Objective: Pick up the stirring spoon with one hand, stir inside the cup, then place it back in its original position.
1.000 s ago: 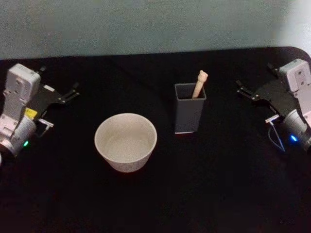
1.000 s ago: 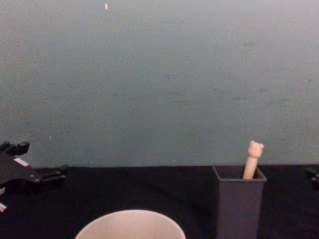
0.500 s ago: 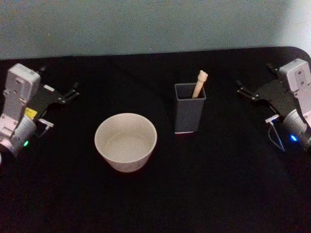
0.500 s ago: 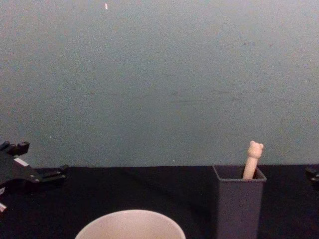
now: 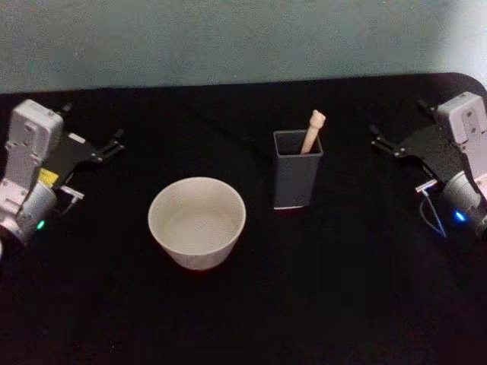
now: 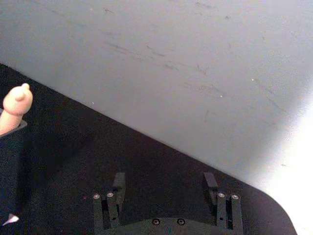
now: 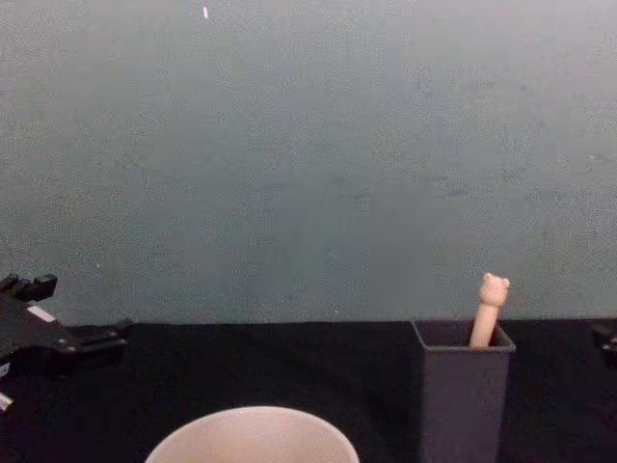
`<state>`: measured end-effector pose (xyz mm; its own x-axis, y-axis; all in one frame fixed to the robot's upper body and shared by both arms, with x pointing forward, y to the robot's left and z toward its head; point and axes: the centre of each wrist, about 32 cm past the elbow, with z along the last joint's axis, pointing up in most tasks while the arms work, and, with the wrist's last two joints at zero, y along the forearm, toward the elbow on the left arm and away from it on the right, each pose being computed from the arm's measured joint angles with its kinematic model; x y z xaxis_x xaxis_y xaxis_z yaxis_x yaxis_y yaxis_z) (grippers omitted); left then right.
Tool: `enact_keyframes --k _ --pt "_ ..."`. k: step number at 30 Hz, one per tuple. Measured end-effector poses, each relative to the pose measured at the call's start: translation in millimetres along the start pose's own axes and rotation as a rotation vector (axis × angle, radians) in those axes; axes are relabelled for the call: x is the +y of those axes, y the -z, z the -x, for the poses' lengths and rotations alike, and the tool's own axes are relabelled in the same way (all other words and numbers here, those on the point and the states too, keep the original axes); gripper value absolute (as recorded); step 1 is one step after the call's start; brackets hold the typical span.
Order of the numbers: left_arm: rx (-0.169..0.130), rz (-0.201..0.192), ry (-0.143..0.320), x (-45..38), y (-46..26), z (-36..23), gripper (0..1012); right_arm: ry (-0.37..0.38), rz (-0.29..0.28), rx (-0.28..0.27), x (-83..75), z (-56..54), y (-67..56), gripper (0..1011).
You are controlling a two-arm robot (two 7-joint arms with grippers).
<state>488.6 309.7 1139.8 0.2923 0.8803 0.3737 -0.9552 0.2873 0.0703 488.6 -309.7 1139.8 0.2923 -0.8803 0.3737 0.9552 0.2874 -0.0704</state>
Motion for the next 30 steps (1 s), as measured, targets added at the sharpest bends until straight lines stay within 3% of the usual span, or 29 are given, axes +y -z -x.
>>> enact_keyframes --k 30 --pt "0.000 0.000 0.000 0.0 0.0 0.0 1001 0.000 0.000 0.000 0.0 0.0 0.0 1002"
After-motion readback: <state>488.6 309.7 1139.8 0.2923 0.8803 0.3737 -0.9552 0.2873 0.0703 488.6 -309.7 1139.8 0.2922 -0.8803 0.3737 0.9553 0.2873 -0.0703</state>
